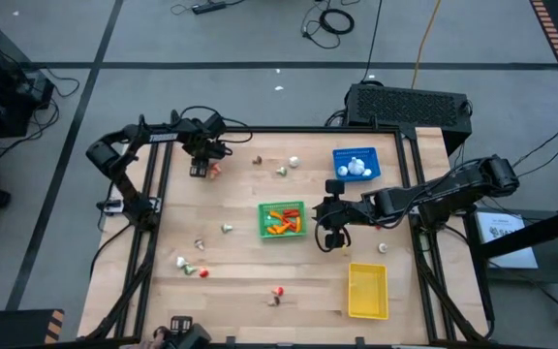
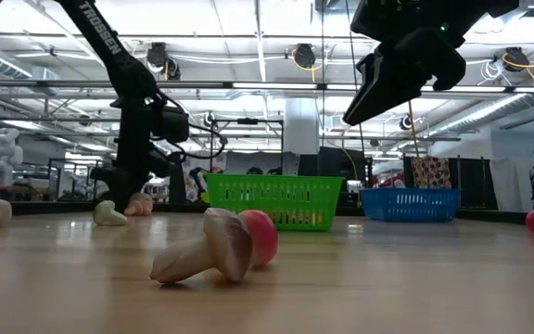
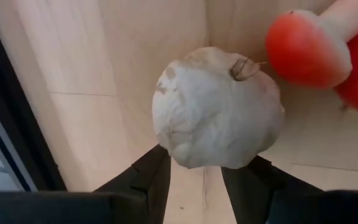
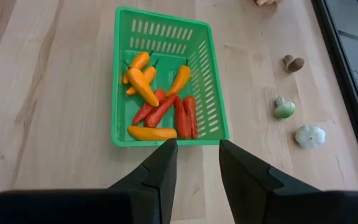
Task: Sort produce into baskets
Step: Put the garlic into the blue bin
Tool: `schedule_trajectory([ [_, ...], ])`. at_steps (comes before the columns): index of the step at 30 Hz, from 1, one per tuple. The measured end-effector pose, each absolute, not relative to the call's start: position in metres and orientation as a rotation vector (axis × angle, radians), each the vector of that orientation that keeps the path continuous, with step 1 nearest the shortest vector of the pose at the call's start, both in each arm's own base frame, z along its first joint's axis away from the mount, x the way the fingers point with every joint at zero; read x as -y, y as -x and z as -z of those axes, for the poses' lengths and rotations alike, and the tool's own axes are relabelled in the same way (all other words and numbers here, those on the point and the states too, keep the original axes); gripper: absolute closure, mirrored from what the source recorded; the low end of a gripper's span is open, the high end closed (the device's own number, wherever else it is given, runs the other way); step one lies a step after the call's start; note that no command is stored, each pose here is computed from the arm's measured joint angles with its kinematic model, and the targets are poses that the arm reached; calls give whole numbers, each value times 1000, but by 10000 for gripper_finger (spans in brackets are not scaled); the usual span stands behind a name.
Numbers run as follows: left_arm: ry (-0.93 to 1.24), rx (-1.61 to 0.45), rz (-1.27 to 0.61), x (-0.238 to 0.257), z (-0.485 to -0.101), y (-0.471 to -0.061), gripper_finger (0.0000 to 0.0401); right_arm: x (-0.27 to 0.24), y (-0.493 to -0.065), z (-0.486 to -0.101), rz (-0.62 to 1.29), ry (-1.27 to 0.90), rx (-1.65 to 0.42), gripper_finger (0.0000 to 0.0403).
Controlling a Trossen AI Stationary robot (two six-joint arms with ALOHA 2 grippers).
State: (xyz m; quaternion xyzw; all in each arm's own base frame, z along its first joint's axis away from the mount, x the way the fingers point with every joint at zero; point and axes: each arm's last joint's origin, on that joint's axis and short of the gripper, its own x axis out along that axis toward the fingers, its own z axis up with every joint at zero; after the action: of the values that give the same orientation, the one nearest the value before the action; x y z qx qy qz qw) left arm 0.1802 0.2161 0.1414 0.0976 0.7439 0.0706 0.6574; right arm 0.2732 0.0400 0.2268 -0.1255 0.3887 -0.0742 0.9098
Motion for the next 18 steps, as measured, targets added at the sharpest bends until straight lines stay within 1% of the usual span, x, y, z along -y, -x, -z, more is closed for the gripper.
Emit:
schedule_trajectory([
  [6, -199, -1648, -130, -215, -141, -181, 256, -40, -273, -227, 152, 262, -802, 291],
  [9, -191, -1635, -120, -215, -141, -181, 266, -40, -273, -227, 152, 262, -802, 291],
  [18, -163, -1630, -136, -215, -142, -181, 355, -40, -273, -227, 153, 259, -801, 291],
])
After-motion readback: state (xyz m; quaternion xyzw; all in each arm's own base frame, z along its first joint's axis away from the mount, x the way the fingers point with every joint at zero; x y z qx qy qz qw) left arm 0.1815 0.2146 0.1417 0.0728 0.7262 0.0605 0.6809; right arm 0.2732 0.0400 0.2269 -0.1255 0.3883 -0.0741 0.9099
